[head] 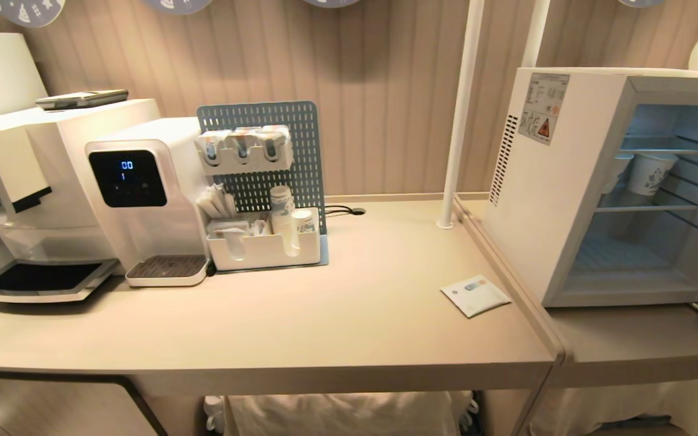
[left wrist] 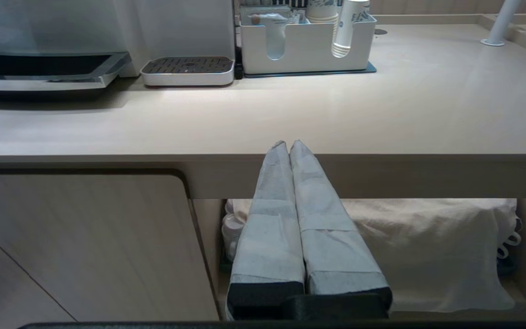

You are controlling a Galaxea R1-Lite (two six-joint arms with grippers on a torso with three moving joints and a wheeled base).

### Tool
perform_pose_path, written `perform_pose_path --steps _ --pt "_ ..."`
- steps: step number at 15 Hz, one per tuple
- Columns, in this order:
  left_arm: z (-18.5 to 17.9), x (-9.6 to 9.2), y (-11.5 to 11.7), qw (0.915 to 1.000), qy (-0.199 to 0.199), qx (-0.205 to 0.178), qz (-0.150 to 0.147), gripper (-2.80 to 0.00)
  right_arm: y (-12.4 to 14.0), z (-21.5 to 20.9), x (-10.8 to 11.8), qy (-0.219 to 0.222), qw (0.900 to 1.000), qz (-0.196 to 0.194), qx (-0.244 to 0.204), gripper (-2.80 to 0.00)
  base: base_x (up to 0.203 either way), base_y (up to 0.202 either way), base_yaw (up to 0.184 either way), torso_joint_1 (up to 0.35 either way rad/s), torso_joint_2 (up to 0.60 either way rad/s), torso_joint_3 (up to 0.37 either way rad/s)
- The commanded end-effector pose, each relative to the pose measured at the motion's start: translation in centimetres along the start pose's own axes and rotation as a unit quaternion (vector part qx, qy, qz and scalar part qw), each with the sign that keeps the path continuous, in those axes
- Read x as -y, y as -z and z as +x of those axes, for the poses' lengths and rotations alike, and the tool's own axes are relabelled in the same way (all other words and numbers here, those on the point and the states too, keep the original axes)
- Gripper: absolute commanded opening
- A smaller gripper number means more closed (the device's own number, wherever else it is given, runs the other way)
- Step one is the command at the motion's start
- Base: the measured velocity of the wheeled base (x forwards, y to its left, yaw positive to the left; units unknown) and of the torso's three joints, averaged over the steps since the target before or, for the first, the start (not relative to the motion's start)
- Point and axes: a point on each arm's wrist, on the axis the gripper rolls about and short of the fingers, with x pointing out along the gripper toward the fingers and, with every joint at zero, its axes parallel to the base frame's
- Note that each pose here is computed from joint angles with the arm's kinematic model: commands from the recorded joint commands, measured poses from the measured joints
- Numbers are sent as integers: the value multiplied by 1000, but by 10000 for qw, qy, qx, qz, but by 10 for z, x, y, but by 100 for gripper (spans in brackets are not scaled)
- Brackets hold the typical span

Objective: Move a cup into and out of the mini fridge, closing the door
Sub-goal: Place the yoghurt on the table

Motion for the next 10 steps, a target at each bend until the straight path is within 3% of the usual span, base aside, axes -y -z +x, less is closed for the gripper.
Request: perform_pose_path --steps 1,7,10 --pt "0 0 0 10000 -2 -17 -1 -280 0 0 0 -2 10000 0 -9 -280 0 194 1 -1 3 2" --pt "0 0 0 10000 -2 -10 0 -280 0 0 0 -1 10000 7 -9 -280 0 187 1 2 4 2" --pt "0 0 0 10000 -2 -11 -1 -280 0 0 0 6 10000 7 -9 -280 0 37 1 1 1 1"
